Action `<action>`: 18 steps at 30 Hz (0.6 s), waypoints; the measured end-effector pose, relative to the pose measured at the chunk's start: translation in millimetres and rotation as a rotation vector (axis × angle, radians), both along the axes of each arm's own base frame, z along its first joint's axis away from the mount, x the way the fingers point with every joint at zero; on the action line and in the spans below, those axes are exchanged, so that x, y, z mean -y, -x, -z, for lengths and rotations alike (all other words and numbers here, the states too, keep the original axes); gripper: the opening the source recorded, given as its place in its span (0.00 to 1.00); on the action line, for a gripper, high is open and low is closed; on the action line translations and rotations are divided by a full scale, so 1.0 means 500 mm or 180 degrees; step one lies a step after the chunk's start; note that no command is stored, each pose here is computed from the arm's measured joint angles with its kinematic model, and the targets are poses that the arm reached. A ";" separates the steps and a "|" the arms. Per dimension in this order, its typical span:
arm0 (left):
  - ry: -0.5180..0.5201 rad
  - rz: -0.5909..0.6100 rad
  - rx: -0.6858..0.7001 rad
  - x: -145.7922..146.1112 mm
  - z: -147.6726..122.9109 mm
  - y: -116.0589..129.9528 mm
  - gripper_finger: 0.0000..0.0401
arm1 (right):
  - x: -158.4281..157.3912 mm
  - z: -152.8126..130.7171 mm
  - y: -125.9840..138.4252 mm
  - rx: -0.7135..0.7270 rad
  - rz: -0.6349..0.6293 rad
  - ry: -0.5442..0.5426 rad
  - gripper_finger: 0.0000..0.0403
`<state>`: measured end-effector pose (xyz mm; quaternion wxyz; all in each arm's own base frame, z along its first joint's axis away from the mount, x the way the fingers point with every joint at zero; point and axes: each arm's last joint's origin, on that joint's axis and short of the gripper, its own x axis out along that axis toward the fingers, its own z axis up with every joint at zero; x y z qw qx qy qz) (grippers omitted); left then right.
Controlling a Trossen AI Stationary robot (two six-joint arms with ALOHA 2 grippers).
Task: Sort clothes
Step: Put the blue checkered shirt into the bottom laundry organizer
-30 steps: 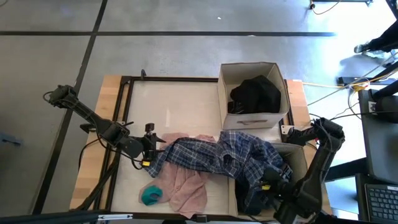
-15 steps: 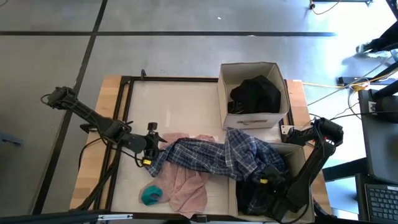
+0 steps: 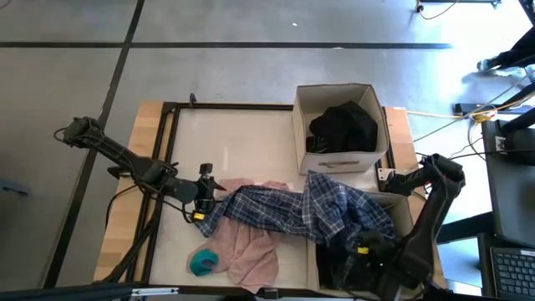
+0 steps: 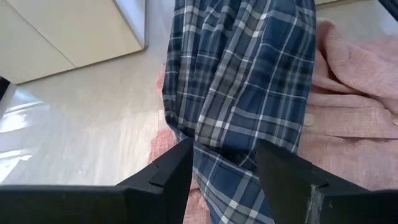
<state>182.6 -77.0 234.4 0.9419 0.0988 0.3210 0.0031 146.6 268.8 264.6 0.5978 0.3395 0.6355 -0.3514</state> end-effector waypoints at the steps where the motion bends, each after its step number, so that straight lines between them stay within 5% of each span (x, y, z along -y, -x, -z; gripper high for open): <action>1: -0.0001 0.0001 0.0001 0.000 0.000 0.000 0.41 | -0.001 -0.021 -0.001 0.0036 0.0002 -0.0056 0.59; 9: 0.0018 -0.0011 0.0010 0.000 0.000 0.000 0.41 | 0.001 -0.163 -0.010 0.0753 0.0011 -0.0251 0.60; 18: 0.0072 -0.0051 0.0014 0.000 0.000 0.000 0.41 | 0.006 -0.205 -0.020 0.1391 -0.0346 -0.0094 0.60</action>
